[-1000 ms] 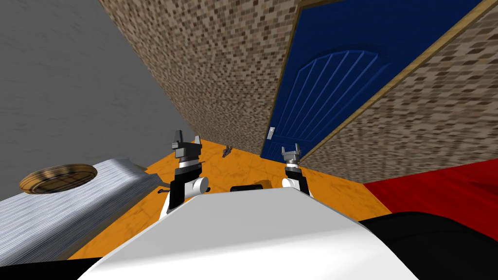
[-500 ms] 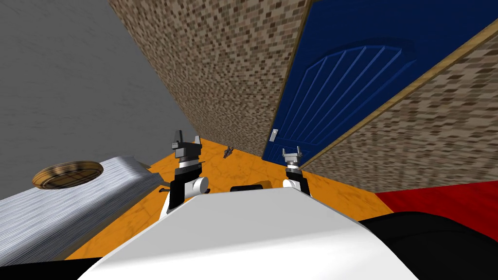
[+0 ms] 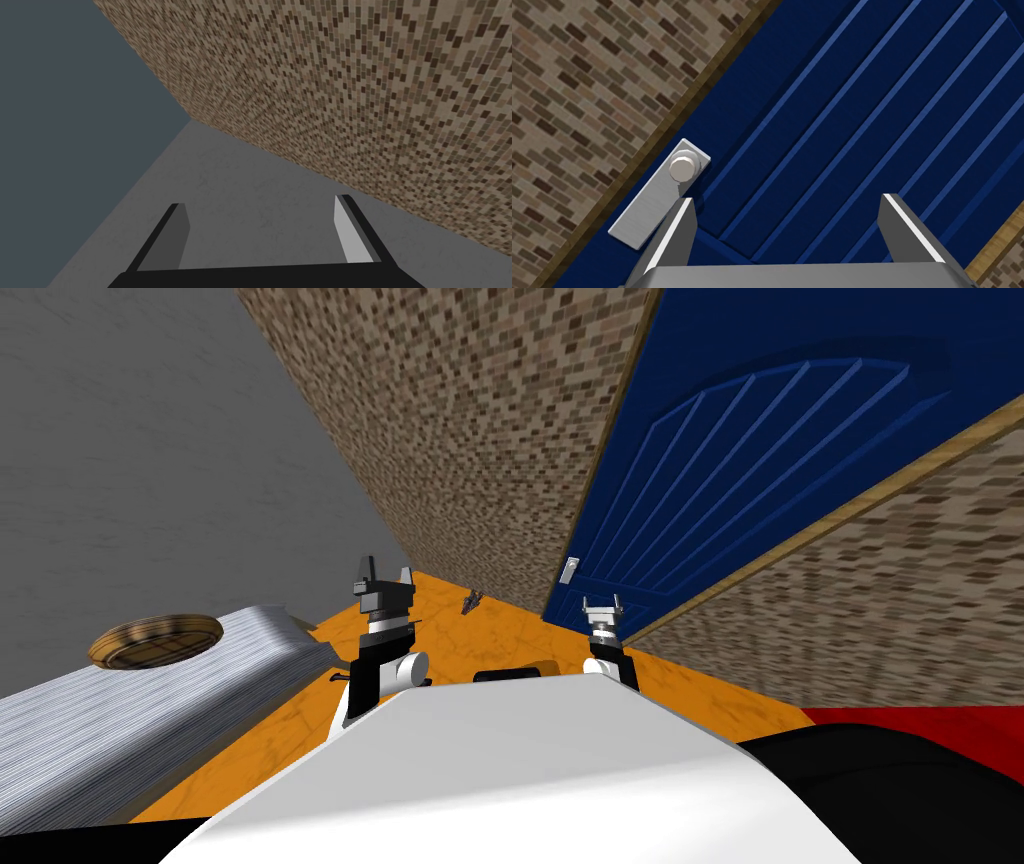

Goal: Pull the door open

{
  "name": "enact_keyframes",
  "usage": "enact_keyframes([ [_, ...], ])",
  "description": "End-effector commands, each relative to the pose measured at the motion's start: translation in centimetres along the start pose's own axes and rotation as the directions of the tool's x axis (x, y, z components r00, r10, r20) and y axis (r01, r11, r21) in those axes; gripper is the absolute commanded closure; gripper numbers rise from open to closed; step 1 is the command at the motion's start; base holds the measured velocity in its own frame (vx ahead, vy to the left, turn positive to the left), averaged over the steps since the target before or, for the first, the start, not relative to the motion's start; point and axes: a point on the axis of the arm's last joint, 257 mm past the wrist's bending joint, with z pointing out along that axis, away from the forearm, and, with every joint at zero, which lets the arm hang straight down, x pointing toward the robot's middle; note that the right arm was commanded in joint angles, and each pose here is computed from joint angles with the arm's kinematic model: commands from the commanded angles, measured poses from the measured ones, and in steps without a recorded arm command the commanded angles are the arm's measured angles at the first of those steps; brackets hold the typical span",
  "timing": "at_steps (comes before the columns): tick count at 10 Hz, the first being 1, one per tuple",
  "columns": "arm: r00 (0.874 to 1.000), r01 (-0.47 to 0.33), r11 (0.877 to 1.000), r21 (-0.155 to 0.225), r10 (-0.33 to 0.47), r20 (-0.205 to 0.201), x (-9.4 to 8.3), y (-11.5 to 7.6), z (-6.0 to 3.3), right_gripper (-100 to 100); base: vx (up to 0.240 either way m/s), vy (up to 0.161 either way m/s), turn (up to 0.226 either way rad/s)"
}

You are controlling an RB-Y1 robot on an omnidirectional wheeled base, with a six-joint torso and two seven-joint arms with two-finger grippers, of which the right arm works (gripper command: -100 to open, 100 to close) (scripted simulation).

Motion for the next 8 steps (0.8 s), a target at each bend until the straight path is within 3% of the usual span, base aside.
enact_keyframes([
  [1, 0.999, -0.044, 0.999, -0.001, 0.044, 0.024, -1.0, 0.0, -0.28, -100, 0.095, -0.028, 0.087],
  [4, 0.991, -0.119, 0.993, -0.008, 0.119, 0.067, -2.9, 0.0, -0.7, -100, 0.098, -0.028, 0.071],
  [8, 0.969, -0.214, 0.976, -0.028, 0.216, 0.122, -5.3, 0.0, -1.35, -100, 0.098, -0.02, 0.077],
])
